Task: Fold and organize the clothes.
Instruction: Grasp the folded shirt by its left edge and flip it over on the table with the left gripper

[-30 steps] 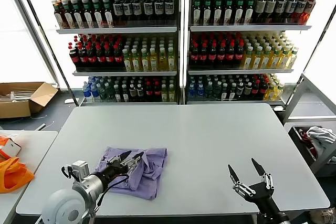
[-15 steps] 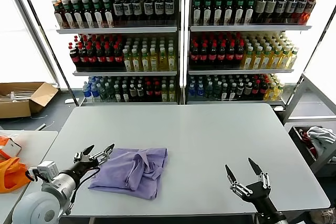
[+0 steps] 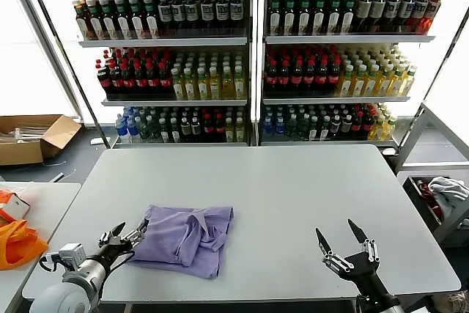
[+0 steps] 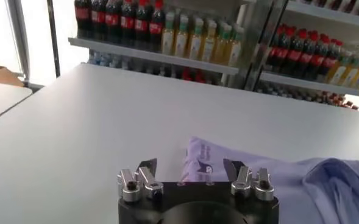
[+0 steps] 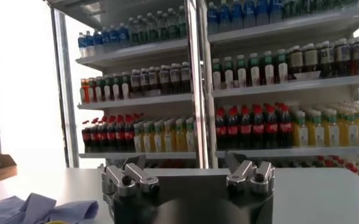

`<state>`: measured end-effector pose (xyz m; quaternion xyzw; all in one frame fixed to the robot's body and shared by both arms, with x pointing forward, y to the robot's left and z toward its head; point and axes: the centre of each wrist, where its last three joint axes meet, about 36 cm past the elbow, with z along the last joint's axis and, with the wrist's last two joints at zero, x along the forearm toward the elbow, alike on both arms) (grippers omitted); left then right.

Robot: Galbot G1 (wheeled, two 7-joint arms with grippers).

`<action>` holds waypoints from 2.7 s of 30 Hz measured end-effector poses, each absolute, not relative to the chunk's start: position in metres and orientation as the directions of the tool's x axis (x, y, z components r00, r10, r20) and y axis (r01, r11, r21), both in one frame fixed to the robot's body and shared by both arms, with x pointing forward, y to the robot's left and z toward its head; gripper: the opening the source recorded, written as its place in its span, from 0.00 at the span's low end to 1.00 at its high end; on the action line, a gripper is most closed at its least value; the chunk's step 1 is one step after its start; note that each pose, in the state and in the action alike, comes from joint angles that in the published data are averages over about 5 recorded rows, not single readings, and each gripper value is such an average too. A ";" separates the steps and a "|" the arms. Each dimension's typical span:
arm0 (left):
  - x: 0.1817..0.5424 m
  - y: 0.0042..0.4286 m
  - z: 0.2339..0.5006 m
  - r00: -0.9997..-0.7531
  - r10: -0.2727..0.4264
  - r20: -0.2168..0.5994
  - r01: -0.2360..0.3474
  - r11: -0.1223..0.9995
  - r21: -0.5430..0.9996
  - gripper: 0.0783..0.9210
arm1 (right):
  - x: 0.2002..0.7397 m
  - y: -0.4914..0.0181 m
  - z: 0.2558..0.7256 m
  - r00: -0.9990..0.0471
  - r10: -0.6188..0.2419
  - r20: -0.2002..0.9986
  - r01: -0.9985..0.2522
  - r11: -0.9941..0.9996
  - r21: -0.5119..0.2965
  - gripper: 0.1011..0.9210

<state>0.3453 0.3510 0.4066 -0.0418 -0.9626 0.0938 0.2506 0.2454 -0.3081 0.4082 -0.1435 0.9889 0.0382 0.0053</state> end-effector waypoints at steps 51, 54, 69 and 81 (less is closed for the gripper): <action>0.317 0.413 0.500 -0.978 0.004 0.209 -0.028 0.988 -0.151 0.03 | 0.254 -0.298 0.407 -0.951 -0.305 -0.043 -0.308 0.946 0.105 0.88; 0.321 0.376 0.486 -0.974 0.068 0.217 0.027 0.982 -0.184 0.03 | 0.253 -0.295 0.403 -0.952 -0.305 -0.040 -0.308 0.945 0.110 0.88; 0.360 0.197 0.394 -0.883 0.356 0.306 0.232 0.898 -0.374 0.03 | 0.245 -0.288 0.395 -0.953 -0.303 -0.011 -0.302 0.947 0.106 0.88; 0.369 0.146 0.390 -0.863 0.435 0.256 0.327 0.869 -0.371 0.26 | 0.255 -0.288 0.394 -0.957 -0.288 0.036 -0.283 0.954 0.101 0.88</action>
